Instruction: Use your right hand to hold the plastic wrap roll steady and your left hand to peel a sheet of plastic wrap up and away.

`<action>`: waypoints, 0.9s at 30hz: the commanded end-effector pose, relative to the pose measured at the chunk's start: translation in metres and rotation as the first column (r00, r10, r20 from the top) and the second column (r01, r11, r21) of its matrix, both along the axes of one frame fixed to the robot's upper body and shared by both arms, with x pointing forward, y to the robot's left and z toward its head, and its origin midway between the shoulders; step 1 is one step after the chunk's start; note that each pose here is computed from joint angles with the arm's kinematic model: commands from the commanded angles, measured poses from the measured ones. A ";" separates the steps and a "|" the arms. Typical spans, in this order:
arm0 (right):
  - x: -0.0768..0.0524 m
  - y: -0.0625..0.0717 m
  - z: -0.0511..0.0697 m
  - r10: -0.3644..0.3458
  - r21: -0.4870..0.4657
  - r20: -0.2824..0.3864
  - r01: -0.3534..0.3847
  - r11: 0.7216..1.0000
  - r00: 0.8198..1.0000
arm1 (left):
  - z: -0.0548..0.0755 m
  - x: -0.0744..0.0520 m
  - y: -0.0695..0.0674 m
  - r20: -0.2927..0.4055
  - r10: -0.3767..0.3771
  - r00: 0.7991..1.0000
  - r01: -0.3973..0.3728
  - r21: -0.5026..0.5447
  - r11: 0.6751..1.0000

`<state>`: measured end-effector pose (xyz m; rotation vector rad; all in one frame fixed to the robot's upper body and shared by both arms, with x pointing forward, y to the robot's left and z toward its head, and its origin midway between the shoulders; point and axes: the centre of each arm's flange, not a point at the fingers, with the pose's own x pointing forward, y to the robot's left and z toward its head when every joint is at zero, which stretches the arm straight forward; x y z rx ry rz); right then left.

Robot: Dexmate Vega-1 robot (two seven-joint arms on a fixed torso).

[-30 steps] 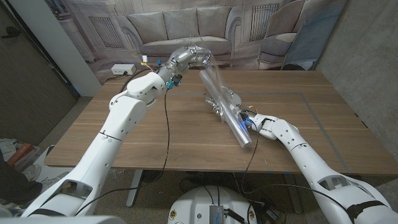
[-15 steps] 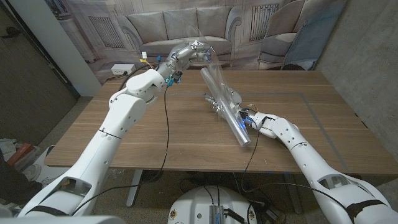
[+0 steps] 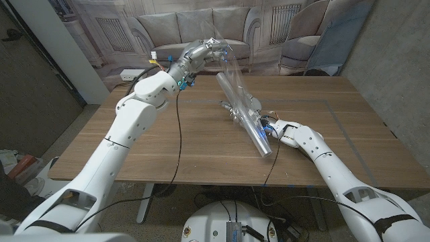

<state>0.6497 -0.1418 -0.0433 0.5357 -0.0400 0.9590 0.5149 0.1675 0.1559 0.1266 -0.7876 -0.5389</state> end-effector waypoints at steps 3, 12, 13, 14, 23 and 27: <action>0.000 0.000 0.002 -0.009 -0.004 -0.002 0.009 1.000 1.000 | 0.010 -0.009 0.004 0.038 0.002 0.999 -0.001 -0.026 1.000; -0.002 -0.002 -0.001 -0.015 -0.004 -0.004 0.014 1.000 1.000 | 0.015 -0.021 0.006 0.075 0.002 0.997 0.001 -0.038 0.999; -0.002 -0.002 -0.001 -0.015 -0.006 -0.003 0.015 1.000 1.000 | 0.016 -0.022 0.006 0.078 -0.004 0.997 0.007 -0.039 0.999; -0.003 -0.002 -0.001 -0.015 -0.004 -0.002 0.015 1.000 1.000 | 0.018 -0.025 0.007 0.087 -0.003 0.996 0.007 -0.042 0.999; -0.006 -0.001 -0.003 -0.013 -0.009 0.003 0.013 1.000 1.000 | 0.022 -0.041 0.008 0.123 0.002 0.992 0.004 -0.046 0.999; -0.007 -0.001 -0.004 -0.013 -0.009 0.004 0.013 1.000 1.000 | 0.021 -0.046 0.008 0.126 0.005 0.992 0.001 -0.048 0.999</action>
